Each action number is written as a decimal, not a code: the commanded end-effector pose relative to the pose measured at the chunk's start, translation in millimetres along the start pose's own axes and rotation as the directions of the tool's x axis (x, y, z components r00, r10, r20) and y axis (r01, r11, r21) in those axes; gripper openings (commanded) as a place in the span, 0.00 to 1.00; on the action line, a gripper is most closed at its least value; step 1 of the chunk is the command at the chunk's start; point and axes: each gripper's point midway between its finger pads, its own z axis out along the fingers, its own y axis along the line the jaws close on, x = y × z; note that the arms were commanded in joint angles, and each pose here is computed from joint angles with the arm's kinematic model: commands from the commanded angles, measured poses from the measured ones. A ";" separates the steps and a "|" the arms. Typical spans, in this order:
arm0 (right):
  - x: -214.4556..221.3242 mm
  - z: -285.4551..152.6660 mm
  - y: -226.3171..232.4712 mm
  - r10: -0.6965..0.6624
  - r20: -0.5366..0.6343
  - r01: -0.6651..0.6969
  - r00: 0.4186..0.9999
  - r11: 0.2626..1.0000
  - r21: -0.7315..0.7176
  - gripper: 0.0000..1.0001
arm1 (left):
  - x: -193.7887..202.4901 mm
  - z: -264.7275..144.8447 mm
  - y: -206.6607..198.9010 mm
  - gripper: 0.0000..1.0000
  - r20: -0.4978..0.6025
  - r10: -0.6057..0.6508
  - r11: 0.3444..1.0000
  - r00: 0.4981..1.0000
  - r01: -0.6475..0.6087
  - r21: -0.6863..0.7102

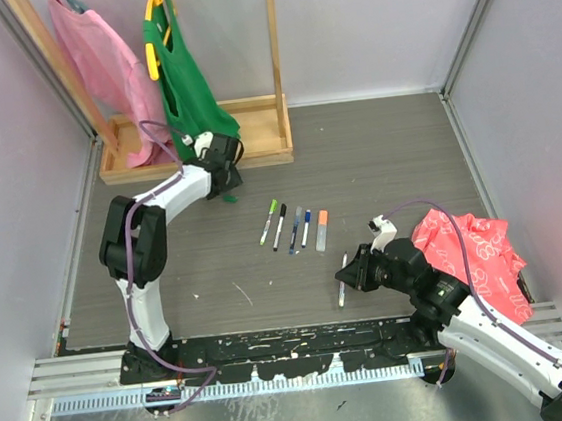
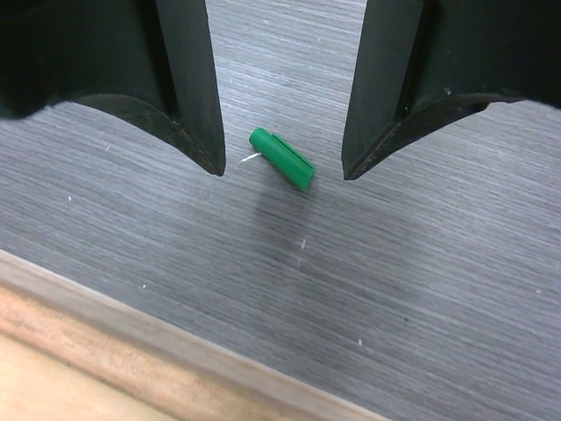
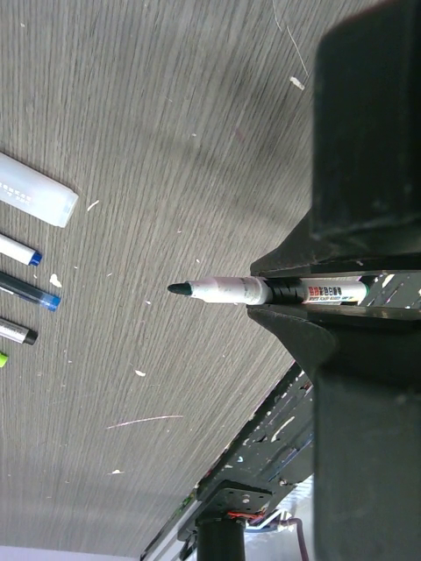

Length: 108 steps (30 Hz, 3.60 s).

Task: Insert the pens into the pen caps
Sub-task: Pick up the pen cap from the center of the board, then place the pen cap at the center of the board.

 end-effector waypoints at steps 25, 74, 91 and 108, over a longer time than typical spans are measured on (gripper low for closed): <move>-5.4 1.5 5.3 -0.010 0.019 0.011 1.000 1.000 -0.024 0.00 | 36.2 19.3 3.8 0.42 -0.040 -0.005 0.997 0.999 0.002 -0.077; -97.4 -56.7 66.5 -0.158 0.168 0.160 0.973 0.987 0.002 0.00 | 112.1 -216.7 -7.8 0.00 0.080 0.189 0.839 0.979 -0.203 0.505; -85.0 -72.9 61.3 -0.130 0.180 0.135 0.975 0.991 -0.016 0.00 | 248.5 -226.9 -46.8 0.00 0.045 0.459 0.771 0.888 -0.422 0.477; -84.2 -73.8 57.9 -0.123 0.187 0.126 0.975 0.992 -0.005 0.00 | 286.0 -189.1 -42.6 0.15 -0.018 0.549 0.781 0.836 -0.505 0.367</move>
